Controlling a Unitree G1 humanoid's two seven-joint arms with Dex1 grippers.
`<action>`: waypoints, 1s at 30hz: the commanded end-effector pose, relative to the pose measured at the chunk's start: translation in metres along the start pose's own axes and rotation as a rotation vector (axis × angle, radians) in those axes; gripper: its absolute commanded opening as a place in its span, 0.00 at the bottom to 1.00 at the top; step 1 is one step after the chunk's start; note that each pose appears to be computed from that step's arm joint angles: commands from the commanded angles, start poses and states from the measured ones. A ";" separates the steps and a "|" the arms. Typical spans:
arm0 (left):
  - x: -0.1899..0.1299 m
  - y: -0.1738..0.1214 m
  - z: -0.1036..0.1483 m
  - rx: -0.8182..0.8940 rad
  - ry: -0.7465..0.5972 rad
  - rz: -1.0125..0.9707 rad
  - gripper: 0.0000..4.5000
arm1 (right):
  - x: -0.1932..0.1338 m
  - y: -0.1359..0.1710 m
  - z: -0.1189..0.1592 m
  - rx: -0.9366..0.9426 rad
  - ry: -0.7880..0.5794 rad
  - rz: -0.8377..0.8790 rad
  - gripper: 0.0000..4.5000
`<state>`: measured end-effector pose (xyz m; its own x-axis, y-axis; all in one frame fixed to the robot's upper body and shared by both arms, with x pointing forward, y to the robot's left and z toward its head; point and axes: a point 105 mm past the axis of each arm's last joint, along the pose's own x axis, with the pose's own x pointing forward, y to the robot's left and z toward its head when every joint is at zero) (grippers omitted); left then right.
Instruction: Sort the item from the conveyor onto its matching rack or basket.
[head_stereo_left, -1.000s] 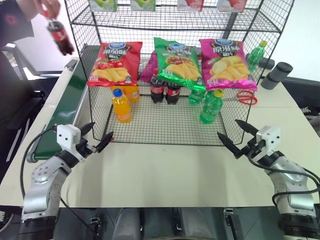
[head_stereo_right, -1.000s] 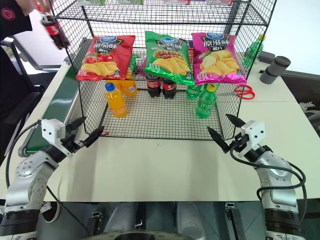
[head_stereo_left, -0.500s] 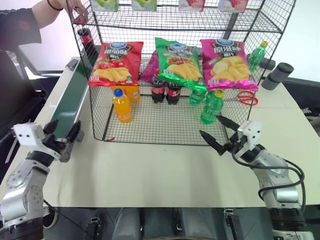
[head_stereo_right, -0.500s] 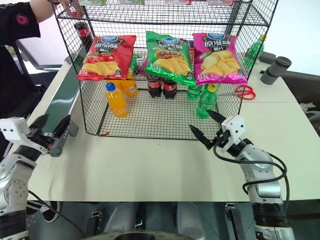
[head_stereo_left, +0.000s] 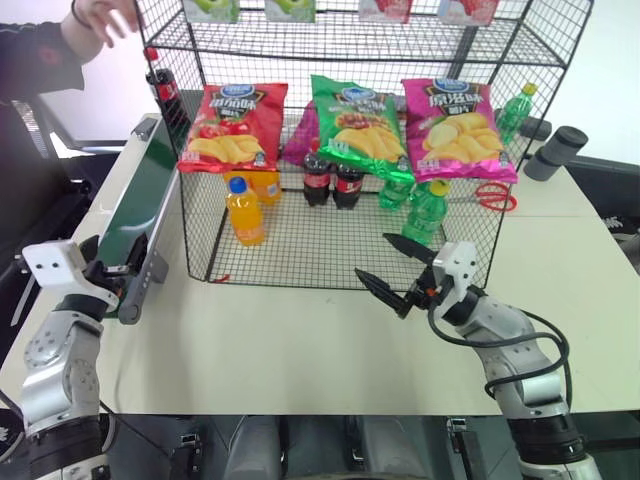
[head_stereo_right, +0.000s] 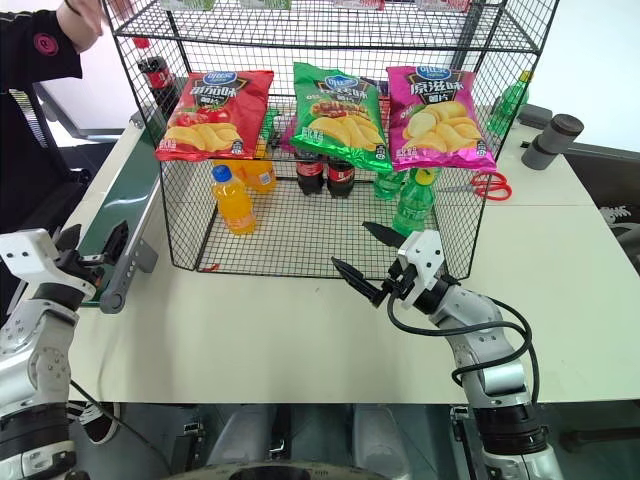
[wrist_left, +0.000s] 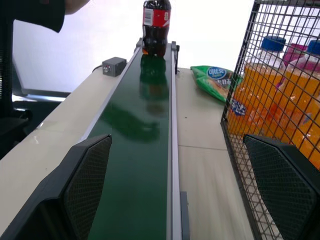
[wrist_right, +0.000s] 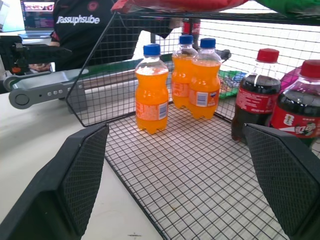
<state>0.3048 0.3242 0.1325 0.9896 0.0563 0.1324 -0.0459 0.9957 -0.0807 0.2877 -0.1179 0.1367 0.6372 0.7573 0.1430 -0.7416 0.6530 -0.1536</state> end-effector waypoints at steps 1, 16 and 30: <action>0.004 -0.003 0.008 0.021 -0.036 -0.005 1.00 | 0.002 -0.005 0.004 -0.028 -0.023 -0.044 0.99; 0.009 -0.006 0.010 0.020 -0.042 -0.014 1.00 | 0.002 -0.017 -0.005 -0.048 -0.011 -0.157 0.99; 0.014 -0.006 0.009 0.025 -0.046 -0.021 1.00 | -0.010 -0.018 -0.028 0.035 0.040 -0.159 0.99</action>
<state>0.3177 0.3191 0.1319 0.9895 0.0448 0.1376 -0.0338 0.9961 -0.0813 0.3001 -0.1340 0.1073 0.7462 0.6595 0.0906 -0.6540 0.7517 -0.0853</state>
